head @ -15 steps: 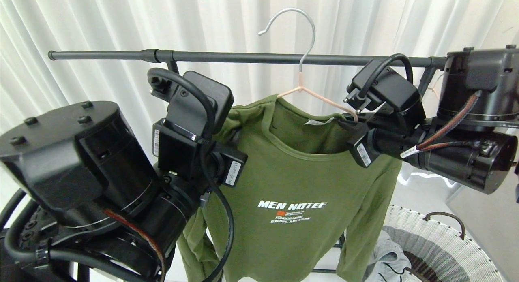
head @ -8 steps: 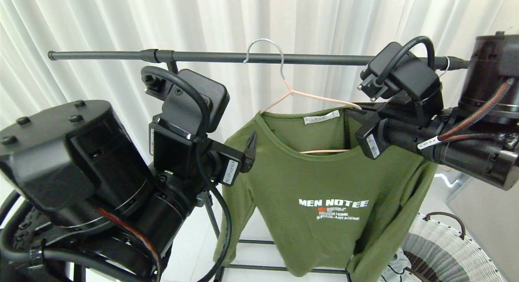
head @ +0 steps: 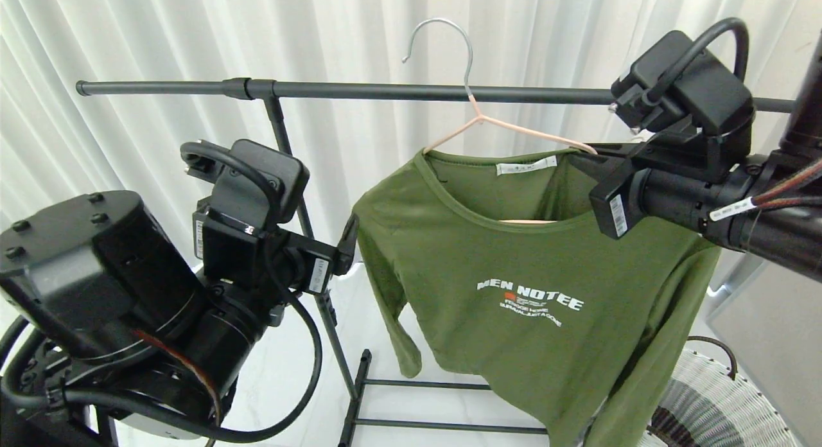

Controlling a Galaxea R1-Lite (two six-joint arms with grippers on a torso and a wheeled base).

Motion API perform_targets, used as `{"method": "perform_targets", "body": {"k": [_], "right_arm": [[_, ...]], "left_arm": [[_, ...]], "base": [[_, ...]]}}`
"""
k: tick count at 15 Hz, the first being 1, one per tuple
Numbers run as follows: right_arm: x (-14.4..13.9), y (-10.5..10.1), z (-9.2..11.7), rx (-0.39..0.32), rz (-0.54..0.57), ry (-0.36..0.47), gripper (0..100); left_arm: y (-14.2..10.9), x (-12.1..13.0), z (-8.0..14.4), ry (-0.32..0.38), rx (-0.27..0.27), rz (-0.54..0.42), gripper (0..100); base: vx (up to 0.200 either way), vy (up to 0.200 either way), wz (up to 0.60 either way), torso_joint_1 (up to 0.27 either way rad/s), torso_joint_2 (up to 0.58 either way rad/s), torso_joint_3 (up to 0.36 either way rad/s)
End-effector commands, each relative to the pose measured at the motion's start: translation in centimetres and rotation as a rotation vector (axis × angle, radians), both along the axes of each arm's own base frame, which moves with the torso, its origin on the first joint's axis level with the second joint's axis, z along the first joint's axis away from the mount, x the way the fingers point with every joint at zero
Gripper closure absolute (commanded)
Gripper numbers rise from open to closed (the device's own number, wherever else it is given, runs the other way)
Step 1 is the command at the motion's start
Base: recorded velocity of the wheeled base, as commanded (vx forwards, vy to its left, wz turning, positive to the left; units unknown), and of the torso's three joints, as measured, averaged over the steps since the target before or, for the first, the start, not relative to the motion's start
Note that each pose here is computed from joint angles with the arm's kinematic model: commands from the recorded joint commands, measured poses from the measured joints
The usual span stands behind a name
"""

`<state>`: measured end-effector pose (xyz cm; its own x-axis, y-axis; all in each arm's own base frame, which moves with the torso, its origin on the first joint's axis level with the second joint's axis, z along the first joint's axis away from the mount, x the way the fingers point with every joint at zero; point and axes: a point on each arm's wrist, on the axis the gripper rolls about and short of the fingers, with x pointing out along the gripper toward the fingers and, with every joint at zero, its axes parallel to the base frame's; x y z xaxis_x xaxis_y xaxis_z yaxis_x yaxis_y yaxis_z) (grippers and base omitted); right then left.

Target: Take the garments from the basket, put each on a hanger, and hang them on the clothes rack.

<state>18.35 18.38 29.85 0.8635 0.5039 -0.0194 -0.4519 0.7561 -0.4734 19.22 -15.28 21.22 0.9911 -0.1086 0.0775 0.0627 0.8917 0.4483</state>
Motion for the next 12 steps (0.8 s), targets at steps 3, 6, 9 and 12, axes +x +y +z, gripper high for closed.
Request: {"method": "perform_targets", "body": {"k": [3, 6, 9, 12], "right_arm": [[-1.7, -1.6, 0.4, 0.031, 0.053, -0.011, 100], [-2.7, -2.6, 0.4, 0.059, 0.059, -0.005, 100], [-3.1, -3.0, 0.7, 0.083, 0.079, -0.008, 100], [-3.3, -3.0, 0.7, 0.083, 0.086, -0.007, 100]], "left_arm": [[3.9, 1.5, -1.9, 0.052, 0.045, -0.016, 0], [4.8, 1.1, -3.2, 0.098, 0.046, -0.094, 0], [5.0, 0.2, -3.9, 0.126, 0.036, -0.214, 0], [5.1, 0.3, -4.6, 0.158, 0.027, -0.226, 0]], "base": [[0.0, 0.0, 0.0, 0.0, 0.0, 0.0], [0.0, 0.0, 0.0, 0.0, 0.0, 0.0], [0.0, 0.0, 0.0, 0.0, 0.0, 0.0], [0.0, 0.0, 0.0, 0.0, 0.0, 0.0]]}}
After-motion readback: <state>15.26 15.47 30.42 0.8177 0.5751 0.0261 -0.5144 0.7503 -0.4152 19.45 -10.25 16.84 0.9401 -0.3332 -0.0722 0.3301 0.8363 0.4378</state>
